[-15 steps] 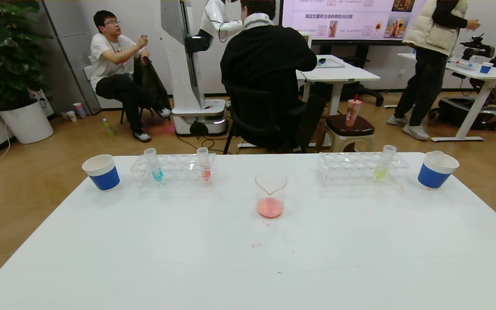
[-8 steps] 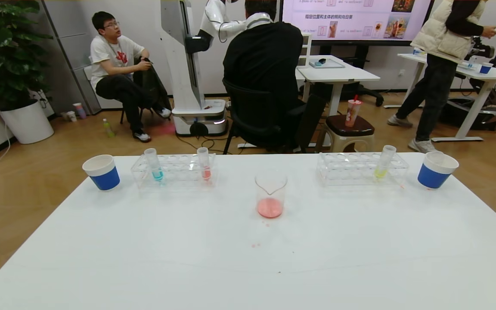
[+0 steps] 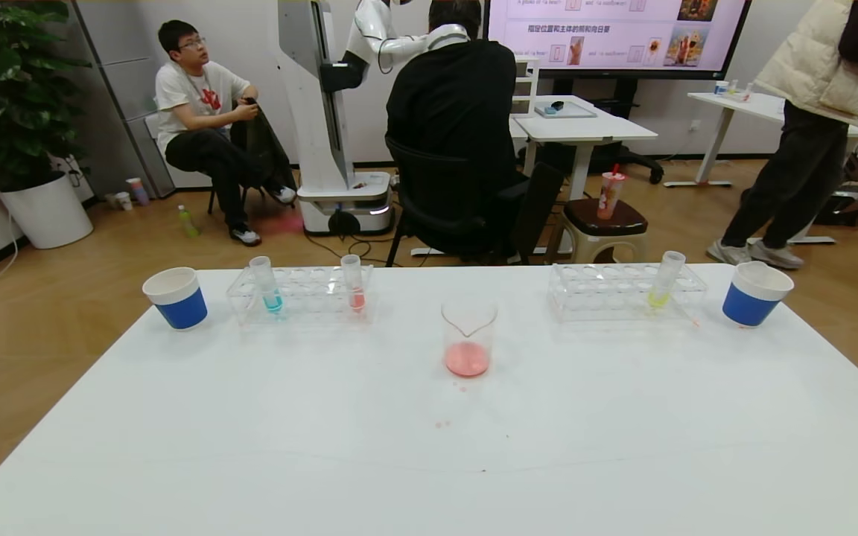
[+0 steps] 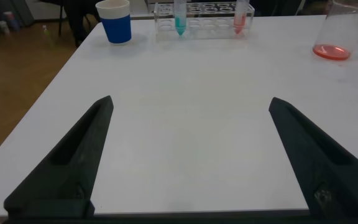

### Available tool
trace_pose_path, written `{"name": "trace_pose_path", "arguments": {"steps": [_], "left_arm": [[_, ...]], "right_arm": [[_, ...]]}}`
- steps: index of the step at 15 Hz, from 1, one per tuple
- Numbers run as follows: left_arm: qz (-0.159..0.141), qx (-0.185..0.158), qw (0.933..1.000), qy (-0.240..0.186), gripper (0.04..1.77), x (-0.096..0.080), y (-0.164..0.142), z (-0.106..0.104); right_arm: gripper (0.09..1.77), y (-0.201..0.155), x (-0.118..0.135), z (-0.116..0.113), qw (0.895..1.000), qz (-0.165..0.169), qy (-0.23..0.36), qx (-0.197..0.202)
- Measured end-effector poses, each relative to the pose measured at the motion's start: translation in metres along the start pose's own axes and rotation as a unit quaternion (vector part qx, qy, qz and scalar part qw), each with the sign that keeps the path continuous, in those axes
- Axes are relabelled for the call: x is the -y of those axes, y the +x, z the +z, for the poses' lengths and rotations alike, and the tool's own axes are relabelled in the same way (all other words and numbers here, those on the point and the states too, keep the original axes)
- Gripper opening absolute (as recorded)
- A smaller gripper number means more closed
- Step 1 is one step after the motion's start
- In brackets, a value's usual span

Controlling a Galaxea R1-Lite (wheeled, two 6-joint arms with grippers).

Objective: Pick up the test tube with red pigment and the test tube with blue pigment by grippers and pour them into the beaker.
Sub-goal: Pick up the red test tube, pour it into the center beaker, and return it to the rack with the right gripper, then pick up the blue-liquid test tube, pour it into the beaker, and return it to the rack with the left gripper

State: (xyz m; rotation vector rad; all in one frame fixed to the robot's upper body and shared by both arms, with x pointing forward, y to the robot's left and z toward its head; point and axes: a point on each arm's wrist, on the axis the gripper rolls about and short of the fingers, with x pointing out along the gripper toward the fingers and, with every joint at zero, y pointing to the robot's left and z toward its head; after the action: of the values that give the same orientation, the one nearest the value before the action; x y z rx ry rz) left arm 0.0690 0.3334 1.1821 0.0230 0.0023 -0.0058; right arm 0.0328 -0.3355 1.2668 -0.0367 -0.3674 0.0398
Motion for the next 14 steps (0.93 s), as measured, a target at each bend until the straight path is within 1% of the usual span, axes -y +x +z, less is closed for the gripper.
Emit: {"name": "trace_pose_path", "arguments": {"steps": [2,3,4,5,6,7,8,14], "left_arm": [[0.000,0.000,1.0000,0.000,1.75,0.000,0.000,0.000],[0.000,0.000,1.0000,0.000,1.75,0.000,0.000,0.000],[0.000,0.000,1.0000,0.000,1.75,0.000,0.000,0.000],[0.000,0.000,1.0000,0.000,1.75,0.000,0.000,0.000],[0.000,0.000,1.0000,0.000,1.75,0.000,0.000,0.000],[0.000,0.000,1.0000,0.000,1.75,0.000,0.000,0.000],[0.000,0.000,1.0000,0.000,1.75,0.000,0.000,0.000],[0.000,0.000,1.0000,0.000,1.75,0.000,0.000,0.000]], "right_arm": [[1.74,0.007,-0.001,-0.038,0.999,0.003,-0.007,-0.049],[1.74,0.008,-0.001,-0.056,0.997,0.005,-0.007,-0.080],[1.74,0.007,-0.002,-0.073,0.992,0.006,-0.006,-0.124],[1.74,0.006,-0.002,-0.082,0.989,0.004,-0.004,-0.149],[1.74,0.005,-0.002,-0.085,0.988,0.002,-0.005,-0.157],[1.74,0.004,-0.002,-0.090,0.984,-0.003,-0.006,-0.178],[1.74,0.004,-0.002,-0.091,0.983,-0.006,-0.006,-0.183],[1.74,0.003,-0.002,-0.092,0.983,-0.009,0.003,-0.184]]}}
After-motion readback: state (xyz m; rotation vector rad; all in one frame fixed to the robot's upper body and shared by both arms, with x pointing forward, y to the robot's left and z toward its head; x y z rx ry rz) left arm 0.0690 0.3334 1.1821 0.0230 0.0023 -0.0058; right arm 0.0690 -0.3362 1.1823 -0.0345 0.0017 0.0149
